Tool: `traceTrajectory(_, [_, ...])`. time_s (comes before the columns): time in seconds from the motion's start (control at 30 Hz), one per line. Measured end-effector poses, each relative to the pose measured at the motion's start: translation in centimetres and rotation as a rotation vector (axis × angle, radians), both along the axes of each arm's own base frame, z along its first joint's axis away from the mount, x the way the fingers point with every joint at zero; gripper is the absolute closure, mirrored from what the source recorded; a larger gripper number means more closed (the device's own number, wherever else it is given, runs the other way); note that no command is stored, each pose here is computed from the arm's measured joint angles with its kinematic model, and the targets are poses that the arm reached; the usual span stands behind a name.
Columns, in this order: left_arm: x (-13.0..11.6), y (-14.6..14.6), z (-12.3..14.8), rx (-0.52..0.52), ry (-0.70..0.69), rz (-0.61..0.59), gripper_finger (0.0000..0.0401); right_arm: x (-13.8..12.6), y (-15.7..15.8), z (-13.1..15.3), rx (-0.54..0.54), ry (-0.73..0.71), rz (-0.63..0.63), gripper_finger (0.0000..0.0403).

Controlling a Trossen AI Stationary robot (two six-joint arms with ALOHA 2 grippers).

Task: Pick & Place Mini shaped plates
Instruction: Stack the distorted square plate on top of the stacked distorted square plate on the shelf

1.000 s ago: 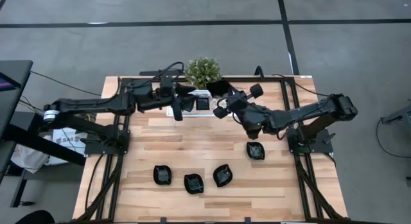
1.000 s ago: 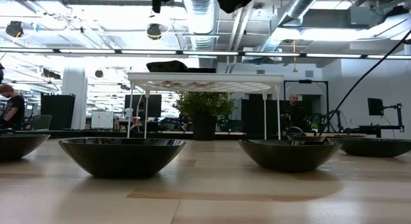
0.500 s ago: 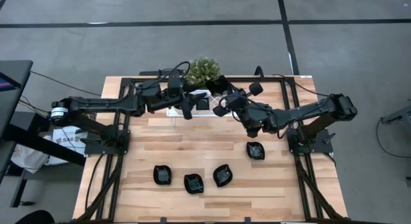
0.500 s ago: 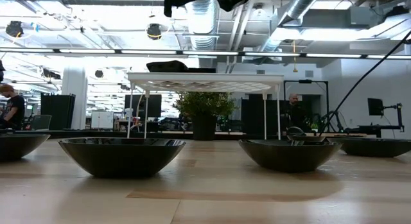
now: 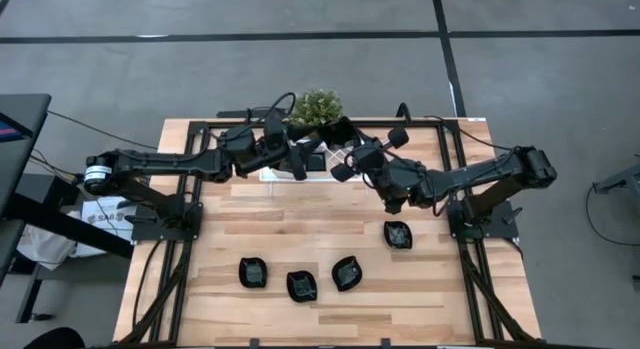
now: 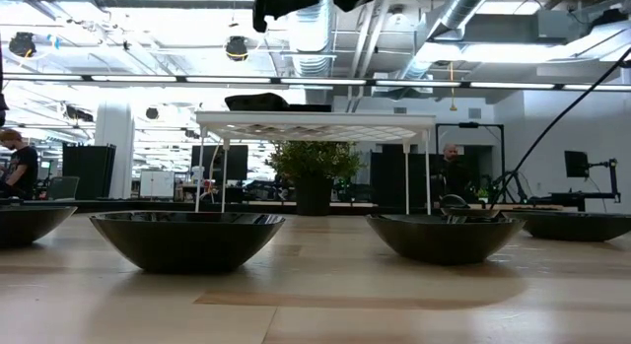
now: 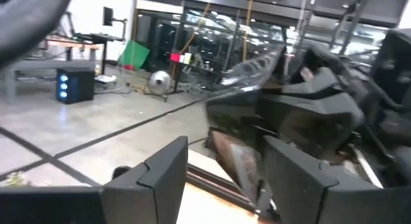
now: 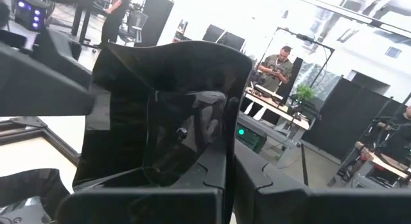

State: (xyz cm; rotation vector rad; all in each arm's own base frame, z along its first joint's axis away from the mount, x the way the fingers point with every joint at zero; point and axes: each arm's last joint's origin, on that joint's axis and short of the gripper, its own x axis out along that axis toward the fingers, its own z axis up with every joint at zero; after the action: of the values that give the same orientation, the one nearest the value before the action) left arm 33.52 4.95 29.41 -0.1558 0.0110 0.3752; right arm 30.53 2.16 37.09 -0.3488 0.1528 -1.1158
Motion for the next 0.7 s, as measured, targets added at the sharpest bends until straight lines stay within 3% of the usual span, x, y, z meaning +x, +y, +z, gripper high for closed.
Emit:
traceTrajectory(0.4, [-0.05,0.27,-0.02,-0.030,-0.010,0.023,0.0215,0.13,0.08,0.23,-0.005,-0.034,0.051,0.0402])
traceTrajectory(0.7, [-0.04,0.18,0.05,-0.087,-0.040,0.019,0.0291,0.36,0.37,0.28,-0.015,-0.053,0.154,0.0398])
